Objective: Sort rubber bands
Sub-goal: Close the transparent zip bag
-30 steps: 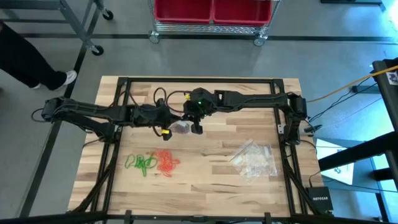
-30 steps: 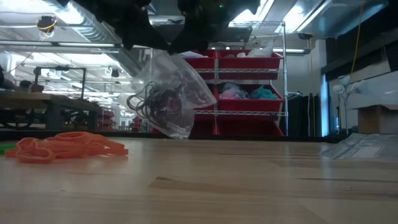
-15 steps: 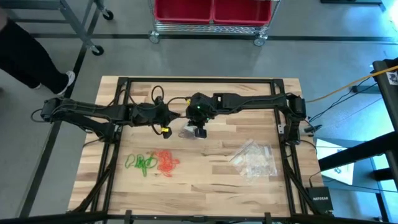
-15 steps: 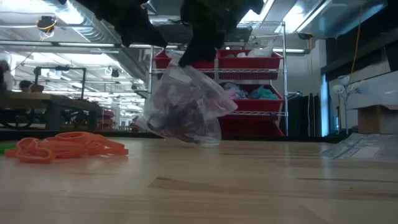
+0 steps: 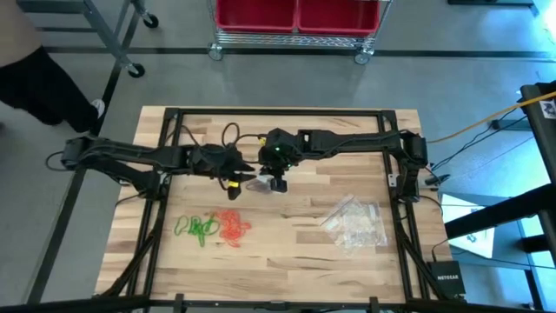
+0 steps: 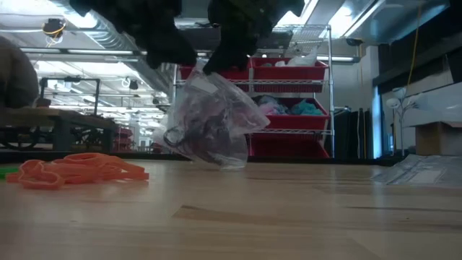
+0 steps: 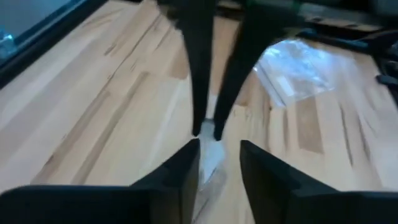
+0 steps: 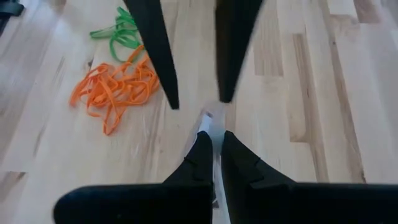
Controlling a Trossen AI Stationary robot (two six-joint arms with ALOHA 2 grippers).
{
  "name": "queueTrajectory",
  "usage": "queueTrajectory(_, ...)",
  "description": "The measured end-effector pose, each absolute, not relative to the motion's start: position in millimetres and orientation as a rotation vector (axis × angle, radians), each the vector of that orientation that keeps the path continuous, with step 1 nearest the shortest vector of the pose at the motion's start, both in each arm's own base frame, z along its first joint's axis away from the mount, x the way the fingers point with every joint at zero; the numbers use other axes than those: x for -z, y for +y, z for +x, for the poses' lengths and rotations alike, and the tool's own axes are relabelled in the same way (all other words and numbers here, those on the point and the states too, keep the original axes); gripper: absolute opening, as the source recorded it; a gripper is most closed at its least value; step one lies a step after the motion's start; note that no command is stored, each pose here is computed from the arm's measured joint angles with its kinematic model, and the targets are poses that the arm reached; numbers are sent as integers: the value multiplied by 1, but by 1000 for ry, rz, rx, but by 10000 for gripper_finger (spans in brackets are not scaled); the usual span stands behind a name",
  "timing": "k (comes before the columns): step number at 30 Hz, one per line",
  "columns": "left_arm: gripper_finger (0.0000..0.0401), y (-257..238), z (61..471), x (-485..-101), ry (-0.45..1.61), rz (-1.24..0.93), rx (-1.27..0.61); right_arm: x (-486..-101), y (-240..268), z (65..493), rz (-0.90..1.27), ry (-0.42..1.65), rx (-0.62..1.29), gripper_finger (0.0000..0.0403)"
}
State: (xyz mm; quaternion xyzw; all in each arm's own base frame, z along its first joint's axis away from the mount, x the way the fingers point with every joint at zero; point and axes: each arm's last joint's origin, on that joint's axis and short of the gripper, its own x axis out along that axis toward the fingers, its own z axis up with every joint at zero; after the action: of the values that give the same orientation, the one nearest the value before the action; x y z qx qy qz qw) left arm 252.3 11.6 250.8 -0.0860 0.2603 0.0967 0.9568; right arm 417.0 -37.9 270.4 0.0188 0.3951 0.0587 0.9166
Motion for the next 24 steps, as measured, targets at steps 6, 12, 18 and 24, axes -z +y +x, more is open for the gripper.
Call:
queueTrajectory(6,144,16,257,-247,519,-182,-213,-271,-38,418,32,801,-123,8)
queueTrajectory(12,134,16,258,-249,502,-159,-202,-271,-38,418,23,802,-127,8)
queueTrajectory(18,59,16,258,-249,508,-131,-195,-271,-38,418,18,802,-129,8)
queueTrajectory(24,3,18,258,-249,514,-102,-197,-271,-38,418,18,802,-129,8)
